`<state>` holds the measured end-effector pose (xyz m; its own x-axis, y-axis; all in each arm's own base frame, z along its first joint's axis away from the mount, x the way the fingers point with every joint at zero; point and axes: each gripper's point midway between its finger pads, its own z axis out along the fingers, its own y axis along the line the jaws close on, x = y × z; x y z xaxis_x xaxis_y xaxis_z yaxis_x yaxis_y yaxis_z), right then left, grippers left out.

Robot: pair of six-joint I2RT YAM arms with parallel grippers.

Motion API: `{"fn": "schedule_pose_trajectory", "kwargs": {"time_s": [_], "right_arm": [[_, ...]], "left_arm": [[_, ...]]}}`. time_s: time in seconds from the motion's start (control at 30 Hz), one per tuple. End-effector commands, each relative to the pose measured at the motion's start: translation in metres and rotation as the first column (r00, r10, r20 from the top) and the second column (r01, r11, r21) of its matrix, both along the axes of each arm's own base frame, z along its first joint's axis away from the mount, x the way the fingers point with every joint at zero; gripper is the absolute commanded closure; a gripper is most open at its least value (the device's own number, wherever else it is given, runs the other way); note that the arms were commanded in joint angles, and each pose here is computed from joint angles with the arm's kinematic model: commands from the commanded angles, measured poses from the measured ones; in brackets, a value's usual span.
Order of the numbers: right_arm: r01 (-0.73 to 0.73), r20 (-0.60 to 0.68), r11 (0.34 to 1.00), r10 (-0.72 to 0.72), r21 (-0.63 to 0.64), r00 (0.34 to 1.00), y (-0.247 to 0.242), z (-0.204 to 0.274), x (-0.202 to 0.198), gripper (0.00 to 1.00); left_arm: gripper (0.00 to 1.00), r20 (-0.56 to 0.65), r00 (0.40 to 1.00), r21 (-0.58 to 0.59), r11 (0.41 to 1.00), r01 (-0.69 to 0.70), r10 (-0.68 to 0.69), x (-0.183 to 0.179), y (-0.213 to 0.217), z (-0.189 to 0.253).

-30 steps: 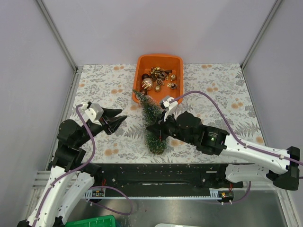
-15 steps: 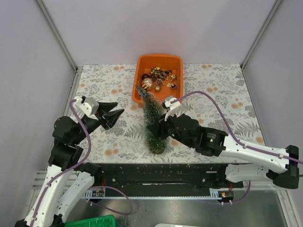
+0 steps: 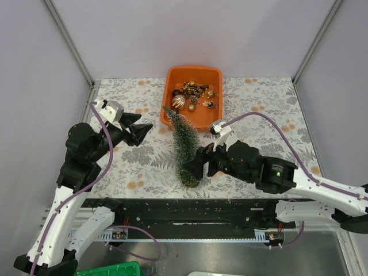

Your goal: Decorate the small christmas tree

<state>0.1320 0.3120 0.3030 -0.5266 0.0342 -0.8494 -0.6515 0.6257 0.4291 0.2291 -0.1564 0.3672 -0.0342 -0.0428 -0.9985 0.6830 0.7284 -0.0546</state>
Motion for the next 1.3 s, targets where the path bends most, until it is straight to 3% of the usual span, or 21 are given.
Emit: {"fn": "schedule_pose_trajectory", "kwargs": {"time_s": [0.0, 0.17, 0.33, 0.47, 0.6, 0.8, 0.93, 1.13, 1.27], "right_arm": [[-0.025, -0.013, 0.998, 0.026, 0.058, 1.0, -0.008, 0.03, -0.011, 0.18], [0.004, -0.029, 1.0, -0.004, 0.027, 1.0, -0.029, 0.03, -0.014, 0.16], [0.1, -0.001, 0.995, -0.1, 0.01, 0.995, -0.064, 0.039, -0.007, 0.16], [0.297, 0.084, 0.954, -0.293, -0.035, 0.952, -0.094, 0.04, 0.022, 0.12], [0.431, 0.229, 0.898, -0.403, -0.088, 0.886, -0.107, 0.067, 0.055, 0.03], [0.564, 0.22, 0.824, -0.541, -0.051, 0.812, -0.14, 0.1, 0.16, 0.03], [0.618, 0.105, 0.786, -0.614, -0.007, 0.782, -0.172, 0.086, 0.243, 0.05], [0.64, -0.014, 0.75, -0.651, -0.167, 0.759, -0.167, -0.014, 0.357, 0.13], [0.589, -0.112, 0.792, -0.607, -0.159, 0.787, -0.154, -0.061, 0.404, 0.15]], "left_arm": [[0.38, 0.015, 0.999, -0.015, 0.999, -0.046, 0.046, 0.009, 0.005, 0.028], [0.21, -0.069, 0.989, 0.065, 0.99, -0.126, 0.13, 0.038, 0.011, 0.029], [0.16, -0.145, 0.965, 0.127, 0.971, -0.201, 0.219, 0.073, 0.018, 0.034], [0.01, -0.243, 0.929, 0.096, 0.96, -0.265, 0.28, 0.101, 0.025, 0.033], [0.01, -0.344, 0.882, 0.079, 0.945, -0.316, 0.324, 0.132, 0.036, 0.038], [0.01, -0.351, 0.861, 0.032, 0.924, -0.381, 0.367, 0.161, 0.063, 0.064], [0.01, -0.392, 0.821, 0.133, 0.909, -0.395, 0.415, 0.179, 0.083, 0.046], [0.01, -0.412, 0.801, 0.262, 0.899, -0.351, 0.434, 0.19, 0.093, -0.008], [0.01, -0.376, 0.822, 0.274, 0.899, -0.342, 0.427, 0.184, 0.094, -0.029]]}}
